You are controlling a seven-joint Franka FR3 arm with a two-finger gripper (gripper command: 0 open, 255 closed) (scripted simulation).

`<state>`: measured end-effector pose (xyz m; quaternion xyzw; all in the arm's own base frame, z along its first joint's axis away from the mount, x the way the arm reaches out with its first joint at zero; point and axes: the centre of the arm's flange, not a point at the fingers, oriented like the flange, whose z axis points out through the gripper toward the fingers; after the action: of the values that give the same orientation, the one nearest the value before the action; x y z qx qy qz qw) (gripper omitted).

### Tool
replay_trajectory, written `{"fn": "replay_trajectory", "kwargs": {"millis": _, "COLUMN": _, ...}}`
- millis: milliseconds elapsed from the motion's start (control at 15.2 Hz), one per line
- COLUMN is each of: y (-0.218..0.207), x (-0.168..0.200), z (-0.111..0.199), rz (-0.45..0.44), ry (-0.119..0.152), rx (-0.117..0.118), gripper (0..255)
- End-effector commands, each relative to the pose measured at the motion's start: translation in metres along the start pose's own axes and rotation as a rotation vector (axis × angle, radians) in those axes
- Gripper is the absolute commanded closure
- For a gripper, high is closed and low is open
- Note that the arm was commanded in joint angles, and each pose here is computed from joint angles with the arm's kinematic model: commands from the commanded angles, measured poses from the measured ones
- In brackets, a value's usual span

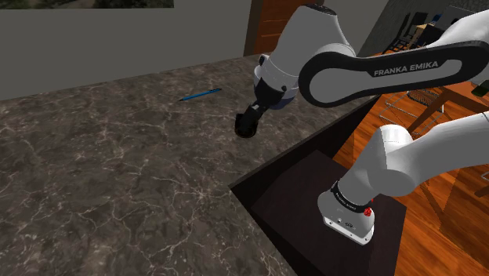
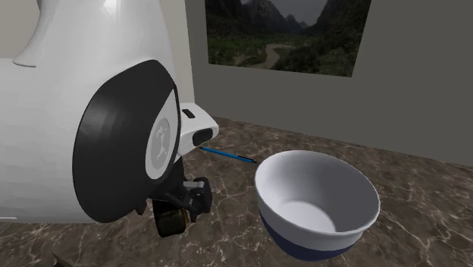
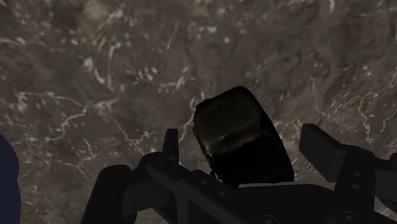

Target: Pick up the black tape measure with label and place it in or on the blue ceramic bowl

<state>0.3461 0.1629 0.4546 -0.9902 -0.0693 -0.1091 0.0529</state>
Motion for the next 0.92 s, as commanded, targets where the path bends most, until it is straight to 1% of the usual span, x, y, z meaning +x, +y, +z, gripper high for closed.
{"fn": "replay_trajectory", "kwargs": {"millis": 0, "y": 0.0000, "x": 0.0001, "z": 0.0003, "rz": 0.000, "ry": 0.000, "rx": 0.000, "gripper": 0}}
{"fn": "replay_trajectory", "kwargs": {"millis": 132, "y": 0.0000, "x": 0.0001, "z": 0.0003, "rz": 0.000, "ry": 0.000, "rx": 0.000, "gripper": 0}}
{"fn": "replay_trajectory", "kwargs": {"millis": 198, "y": 0.0000, "x": 0.0001, "z": 0.0003, "rz": 0.000, "ry": 0.000, "rx": 0.000, "gripper": 255}}
{"fn": "replay_trajectory", "kwargs": {"millis": 792, "y": 0.0000, "x": 0.0001, "z": 0.0003, "rz": 0.000, "ry": 0.000, "rx": 0.000, "gripper": 255}}
{"fn": "replay_trajectory", "kwargs": {"millis": 858, "y": -0.0005, "x": 0.0012, "z": -0.0048, "rz": 0.000, "ry": 0.000, "rx": 0.000, "gripper": 255}}
